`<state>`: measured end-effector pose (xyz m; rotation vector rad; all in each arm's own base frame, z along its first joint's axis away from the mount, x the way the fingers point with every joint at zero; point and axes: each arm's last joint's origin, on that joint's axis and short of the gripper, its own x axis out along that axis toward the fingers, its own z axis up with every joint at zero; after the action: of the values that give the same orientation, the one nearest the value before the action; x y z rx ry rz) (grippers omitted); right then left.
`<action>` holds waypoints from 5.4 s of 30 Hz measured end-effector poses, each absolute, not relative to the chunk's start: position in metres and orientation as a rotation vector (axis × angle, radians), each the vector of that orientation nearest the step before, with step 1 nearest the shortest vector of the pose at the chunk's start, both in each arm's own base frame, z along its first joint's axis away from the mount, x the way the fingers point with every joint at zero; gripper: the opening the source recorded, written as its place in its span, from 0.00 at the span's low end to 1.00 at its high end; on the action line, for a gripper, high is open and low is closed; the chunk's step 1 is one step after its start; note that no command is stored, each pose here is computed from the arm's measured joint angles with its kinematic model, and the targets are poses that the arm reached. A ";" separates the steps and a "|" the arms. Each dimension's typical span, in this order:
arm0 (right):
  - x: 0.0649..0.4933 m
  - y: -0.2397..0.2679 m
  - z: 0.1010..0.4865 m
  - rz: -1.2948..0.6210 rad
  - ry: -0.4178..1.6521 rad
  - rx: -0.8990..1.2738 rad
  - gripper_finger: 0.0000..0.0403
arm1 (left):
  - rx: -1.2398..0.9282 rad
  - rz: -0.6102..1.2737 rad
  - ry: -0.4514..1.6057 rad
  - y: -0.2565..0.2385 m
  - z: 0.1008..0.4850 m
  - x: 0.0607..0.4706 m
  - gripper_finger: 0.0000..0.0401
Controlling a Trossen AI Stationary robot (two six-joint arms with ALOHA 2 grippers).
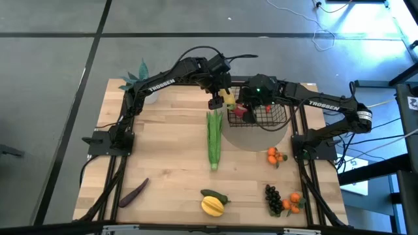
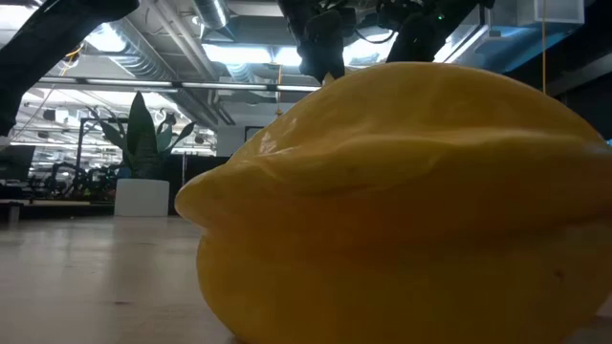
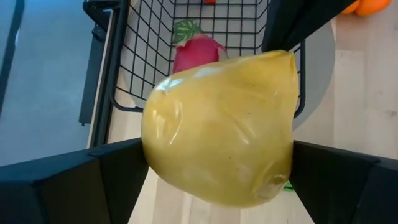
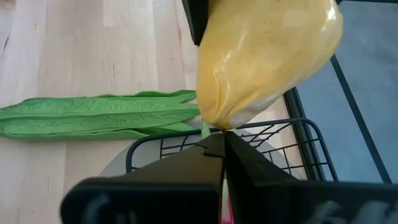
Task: Build produce basket
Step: Put the pear into the black wire basket
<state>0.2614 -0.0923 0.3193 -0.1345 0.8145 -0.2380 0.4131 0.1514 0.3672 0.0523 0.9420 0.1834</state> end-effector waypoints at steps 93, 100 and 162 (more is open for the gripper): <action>0.260 -0.092 0.318 -0.220 0.842 -0.144 0.00 | 0.242 0.238 0.936 0.142 0.370 0.421 0.83; 0.260 -0.092 0.318 -0.221 0.842 -0.144 0.00 | 0.262 0.240 0.935 0.142 0.370 0.421 0.83; 0.259 -0.092 0.317 -0.233 0.850 -0.125 0.00 | 0.286 0.250 0.898 0.133 0.373 0.427 0.83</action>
<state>0.2589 -0.0917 0.3166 -0.1245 0.8495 -0.2328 0.4269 0.1330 0.3733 0.2859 0.8975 0.2498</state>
